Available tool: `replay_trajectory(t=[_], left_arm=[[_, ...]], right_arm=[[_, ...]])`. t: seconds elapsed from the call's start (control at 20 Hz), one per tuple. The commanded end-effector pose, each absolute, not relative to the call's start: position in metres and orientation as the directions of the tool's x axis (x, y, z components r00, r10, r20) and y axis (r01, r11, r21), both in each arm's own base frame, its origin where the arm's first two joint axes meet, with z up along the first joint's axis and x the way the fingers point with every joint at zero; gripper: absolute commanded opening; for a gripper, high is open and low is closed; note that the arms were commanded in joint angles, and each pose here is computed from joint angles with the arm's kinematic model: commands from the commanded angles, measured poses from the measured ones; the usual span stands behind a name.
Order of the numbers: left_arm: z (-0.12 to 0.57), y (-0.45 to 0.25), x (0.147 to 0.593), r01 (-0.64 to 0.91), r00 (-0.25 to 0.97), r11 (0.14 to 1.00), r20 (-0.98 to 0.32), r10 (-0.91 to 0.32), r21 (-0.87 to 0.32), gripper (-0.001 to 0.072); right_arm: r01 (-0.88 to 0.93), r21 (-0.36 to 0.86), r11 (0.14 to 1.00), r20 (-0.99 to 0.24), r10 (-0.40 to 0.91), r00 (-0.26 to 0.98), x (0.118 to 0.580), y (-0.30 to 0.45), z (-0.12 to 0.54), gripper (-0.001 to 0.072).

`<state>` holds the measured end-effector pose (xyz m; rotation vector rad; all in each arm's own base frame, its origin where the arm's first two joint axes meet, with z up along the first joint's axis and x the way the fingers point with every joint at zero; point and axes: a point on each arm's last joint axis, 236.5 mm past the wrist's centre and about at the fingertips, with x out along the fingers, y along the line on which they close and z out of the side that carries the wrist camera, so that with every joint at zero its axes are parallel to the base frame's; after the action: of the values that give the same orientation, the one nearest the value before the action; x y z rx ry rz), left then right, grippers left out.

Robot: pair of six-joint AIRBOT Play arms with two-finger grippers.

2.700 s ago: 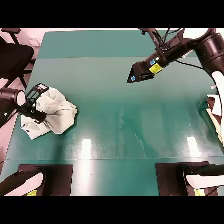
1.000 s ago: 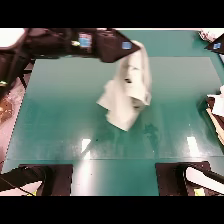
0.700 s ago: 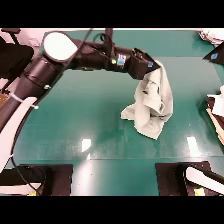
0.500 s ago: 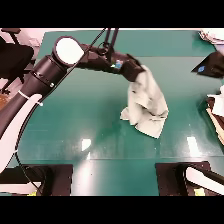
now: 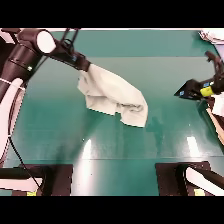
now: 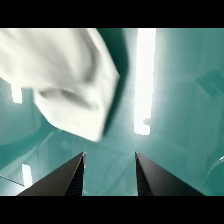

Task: Fold the shirts.

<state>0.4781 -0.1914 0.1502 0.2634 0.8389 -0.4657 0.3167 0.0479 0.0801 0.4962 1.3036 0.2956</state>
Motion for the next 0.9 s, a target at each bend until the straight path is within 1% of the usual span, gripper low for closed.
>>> replay_trajectory(t=[0.0,0.1,0.2,0.25,0.3,0.35,0.45,0.55,0.7,0.85], left_arm=[[0.139,-0.141,0.483,0.416,0.556,0.907,-0.807,-0.2,0.062,0.0027],[0.132,-0.139,0.481,0.411,0.542,0.91,-0.817,-0.198,0.052,0.0027],[0.117,-0.14,0.475,0.416,0.507,0.909,-0.838,-0.203,0.031,0.0027],[0.108,-0.141,0.471,0.419,0.484,0.908,-0.85,-0.207,0.018,0.0027],[0.099,-0.141,0.466,0.42,0.461,0.907,-0.863,-0.206,0.008,0.0027],[0.093,-0.141,0.463,0.421,0.442,0.907,-0.874,-0.202,0.004,0.0027],[0.086,-0.139,0.458,0.422,0.421,0.907,-0.886,-0.196,-0.001,0.0027],[0.086,-0.14,0.458,0.422,0.421,0.906,-0.886,-0.197,-0.001,0.0027],[0.086,-0.139,0.457,0.422,0.417,0.906,-0.887,-0.196,-0.002,0.0027],[0.087,-0.14,0.459,0.422,0.425,0.907,-0.883,-0.198,0.0,0.0027]], right_arm=[[0.124,0.522,0.844,-0.845,0.493,0.207,0.303,0.053,0.037,0.0389],[0.14,0.589,0.796,-0.803,0.557,0.213,0.305,0.068,0.018,0.0389],[0.141,0.679,0.721,-0.733,0.652,0.193,0.304,0.094,0.002,0.0389],[0.13,0.716,0.686,-0.697,0.695,0.176,0.304,0.109,-0.004,0.0402],[0.123,0.737,0.665,-0.676,0.721,0.151,0.305,0.123,-0.012,0.0535],[0.118,0.739,0.664,-0.674,0.73,0.114,0.304,0.136,-0.021,0.061],[0.088,0.72,0.689,-0.693,0.72,0.032,0.3,0.161,-0.043,0.0611],[0.062,0.702,0.71,-0.711,0.704,-0.012,0.3,0.183,-0.062,0.0611],[0.028,0.689,0.725,-0.724,0.689,-0.037,0.307,0.21,-0.075,0.061],[0.002,0.683,0.731,-0.73,0.683,-0.029,0.317,0.225,-0.076,0.0604]])
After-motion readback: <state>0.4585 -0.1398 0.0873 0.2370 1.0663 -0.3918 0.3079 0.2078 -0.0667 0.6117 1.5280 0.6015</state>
